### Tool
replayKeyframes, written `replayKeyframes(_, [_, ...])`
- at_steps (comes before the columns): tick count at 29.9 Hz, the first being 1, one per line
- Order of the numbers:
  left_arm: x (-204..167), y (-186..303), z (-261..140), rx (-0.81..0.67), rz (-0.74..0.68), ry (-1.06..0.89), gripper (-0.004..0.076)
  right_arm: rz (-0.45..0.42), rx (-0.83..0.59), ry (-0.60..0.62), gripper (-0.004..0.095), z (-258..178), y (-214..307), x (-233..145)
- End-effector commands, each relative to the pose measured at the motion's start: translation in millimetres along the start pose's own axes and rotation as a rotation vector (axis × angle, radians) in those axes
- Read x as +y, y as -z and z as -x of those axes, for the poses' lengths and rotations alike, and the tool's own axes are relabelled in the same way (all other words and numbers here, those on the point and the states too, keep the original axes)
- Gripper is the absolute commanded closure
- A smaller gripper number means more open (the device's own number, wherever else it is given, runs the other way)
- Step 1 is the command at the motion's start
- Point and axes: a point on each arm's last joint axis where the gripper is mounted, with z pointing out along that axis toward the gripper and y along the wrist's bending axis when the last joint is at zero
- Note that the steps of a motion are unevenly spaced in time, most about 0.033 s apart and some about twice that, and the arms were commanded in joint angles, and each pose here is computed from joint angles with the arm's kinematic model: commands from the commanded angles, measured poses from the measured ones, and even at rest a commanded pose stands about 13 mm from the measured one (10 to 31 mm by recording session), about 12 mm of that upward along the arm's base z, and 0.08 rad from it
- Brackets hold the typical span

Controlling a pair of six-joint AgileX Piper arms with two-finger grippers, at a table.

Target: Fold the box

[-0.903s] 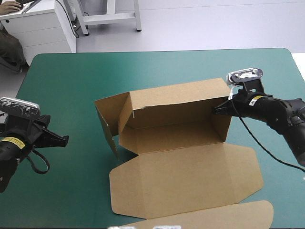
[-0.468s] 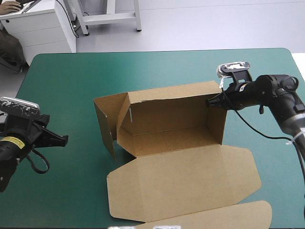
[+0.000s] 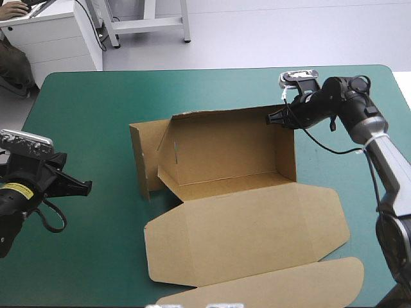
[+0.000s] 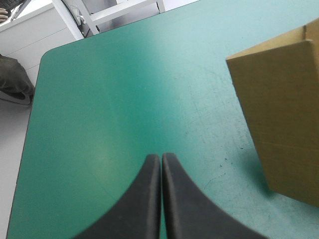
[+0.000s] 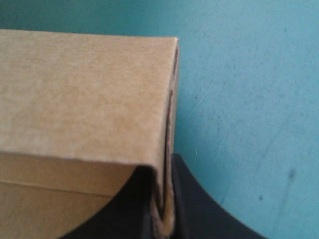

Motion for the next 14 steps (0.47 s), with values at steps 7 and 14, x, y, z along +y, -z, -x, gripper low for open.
replayKeyframes(7, [3, 7, 13, -0.098, 0.015, 0.020, 0.0731, 0.015, 0.075, 0.031, 0.0512, 17, -3, -1])
replayKeyframes(14, [3, 6, 12, -0.085, 0.013, 0.020, 0.0731, 0.018, 0.060, 0.047, 0.0157, 29, 25, 4])
